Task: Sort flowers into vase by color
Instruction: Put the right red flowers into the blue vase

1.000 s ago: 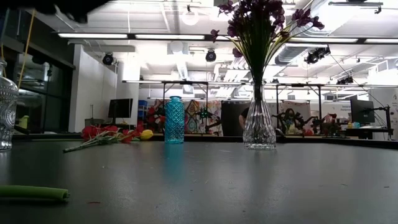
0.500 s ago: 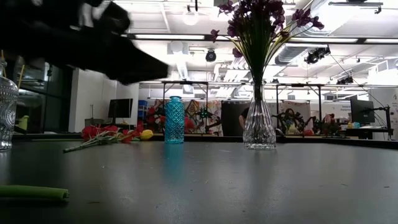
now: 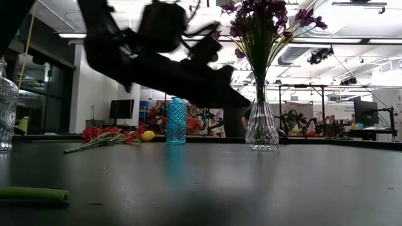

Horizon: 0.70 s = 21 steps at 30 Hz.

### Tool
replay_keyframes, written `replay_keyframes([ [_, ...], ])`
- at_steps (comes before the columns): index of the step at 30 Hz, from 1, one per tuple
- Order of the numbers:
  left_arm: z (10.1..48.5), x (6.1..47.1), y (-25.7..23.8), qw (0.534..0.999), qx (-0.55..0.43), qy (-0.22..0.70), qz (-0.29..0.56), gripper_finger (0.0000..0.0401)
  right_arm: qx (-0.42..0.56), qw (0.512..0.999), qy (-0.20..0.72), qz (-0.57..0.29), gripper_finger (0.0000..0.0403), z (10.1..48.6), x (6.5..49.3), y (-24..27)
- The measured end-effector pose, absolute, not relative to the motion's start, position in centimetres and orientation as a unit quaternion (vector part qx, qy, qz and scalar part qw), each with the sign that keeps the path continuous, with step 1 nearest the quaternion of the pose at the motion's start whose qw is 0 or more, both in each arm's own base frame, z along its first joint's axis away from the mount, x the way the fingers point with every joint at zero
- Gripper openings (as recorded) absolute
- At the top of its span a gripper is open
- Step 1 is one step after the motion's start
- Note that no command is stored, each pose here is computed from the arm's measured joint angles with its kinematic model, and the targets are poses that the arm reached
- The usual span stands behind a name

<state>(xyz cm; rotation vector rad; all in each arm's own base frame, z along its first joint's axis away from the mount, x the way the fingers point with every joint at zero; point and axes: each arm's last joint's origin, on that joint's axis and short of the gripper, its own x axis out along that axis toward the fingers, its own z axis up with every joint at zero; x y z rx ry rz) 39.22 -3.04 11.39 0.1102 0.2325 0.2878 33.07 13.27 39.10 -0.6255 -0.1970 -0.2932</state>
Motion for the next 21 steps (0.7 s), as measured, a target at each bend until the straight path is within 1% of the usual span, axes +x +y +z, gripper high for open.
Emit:
replay_keyframes([
  [4, 10.7, 41.1, -1.4, 0.980, 0.019, 0.117, 0.160, 0.0001, -0.309, 0.936, -0.096, -0.140, 0.0000, 39.1, 32.8, 13.8],
  [7, 10.2, 42.0, -0.5, 0.978, 0.004, 0.138, 0.158, 0.0000, -0.309, 0.936, -0.096, -0.139, 0.0000, 39.1, 32.7, 14.0],
  [11, 9.9, 42.2, 0.0, 0.972, -0.005, 0.170, 0.160, 0.0000, -0.308, 0.936, -0.096, -0.139, 0.0000, 39.1, 32.7, 14.1],
  [21, 9.6, 42.1, 1.9, 0.968, -0.024, 0.185, 0.167, 0.0000, -0.320, 0.932, -0.092, -0.144, 0.0000, 39.1, 32.7, 14.0],
])
